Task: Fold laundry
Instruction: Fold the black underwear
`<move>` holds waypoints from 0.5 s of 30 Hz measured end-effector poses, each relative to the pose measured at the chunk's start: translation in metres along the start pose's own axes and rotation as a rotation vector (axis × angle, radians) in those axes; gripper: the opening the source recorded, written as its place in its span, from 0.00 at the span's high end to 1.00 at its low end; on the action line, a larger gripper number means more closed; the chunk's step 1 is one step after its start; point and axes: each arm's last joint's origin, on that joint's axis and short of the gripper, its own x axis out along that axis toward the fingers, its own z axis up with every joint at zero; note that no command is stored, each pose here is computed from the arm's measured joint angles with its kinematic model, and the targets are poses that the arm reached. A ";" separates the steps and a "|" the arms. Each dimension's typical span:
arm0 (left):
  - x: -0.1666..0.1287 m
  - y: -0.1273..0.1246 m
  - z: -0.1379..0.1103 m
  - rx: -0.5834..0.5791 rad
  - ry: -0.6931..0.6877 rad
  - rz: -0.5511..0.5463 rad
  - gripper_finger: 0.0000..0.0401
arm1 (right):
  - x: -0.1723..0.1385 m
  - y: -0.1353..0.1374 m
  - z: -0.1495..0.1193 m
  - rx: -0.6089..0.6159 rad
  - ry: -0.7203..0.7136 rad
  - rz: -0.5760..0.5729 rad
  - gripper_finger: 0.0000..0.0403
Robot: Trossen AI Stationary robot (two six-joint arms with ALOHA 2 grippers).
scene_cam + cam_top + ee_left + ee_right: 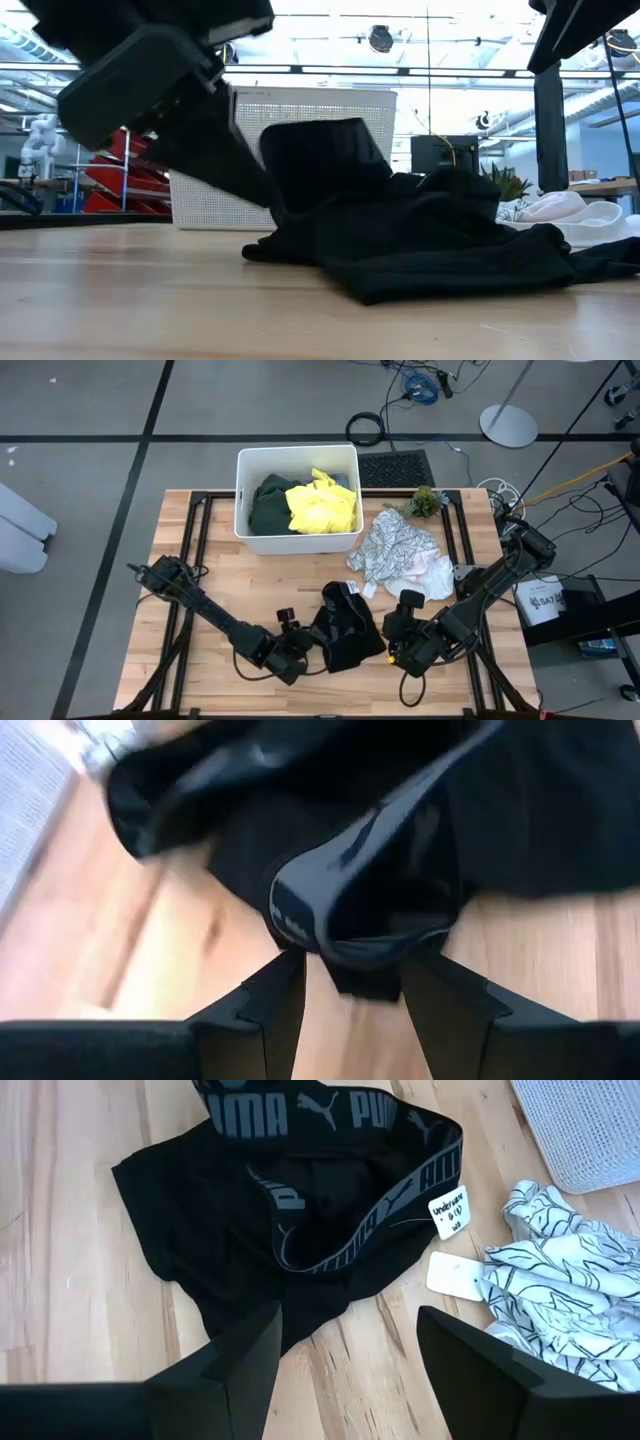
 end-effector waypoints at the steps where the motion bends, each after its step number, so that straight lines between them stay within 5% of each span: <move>1: -0.001 -0.001 0.002 0.002 -0.013 0.009 0.57 | 0.000 0.000 0.000 0.000 0.000 0.000 0.46; 12: 0.008 0.011 0.015 -0.010 -0.033 0.050 0.57 | 0.000 0.001 0.001 -0.005 -0.008 0.010 0.46; 15: 0.008 0.014 0.013 0.083 -0.002 0.068 0.57 | 0.000 0.002 0.002 -0.003 -0.011 0.021 0.46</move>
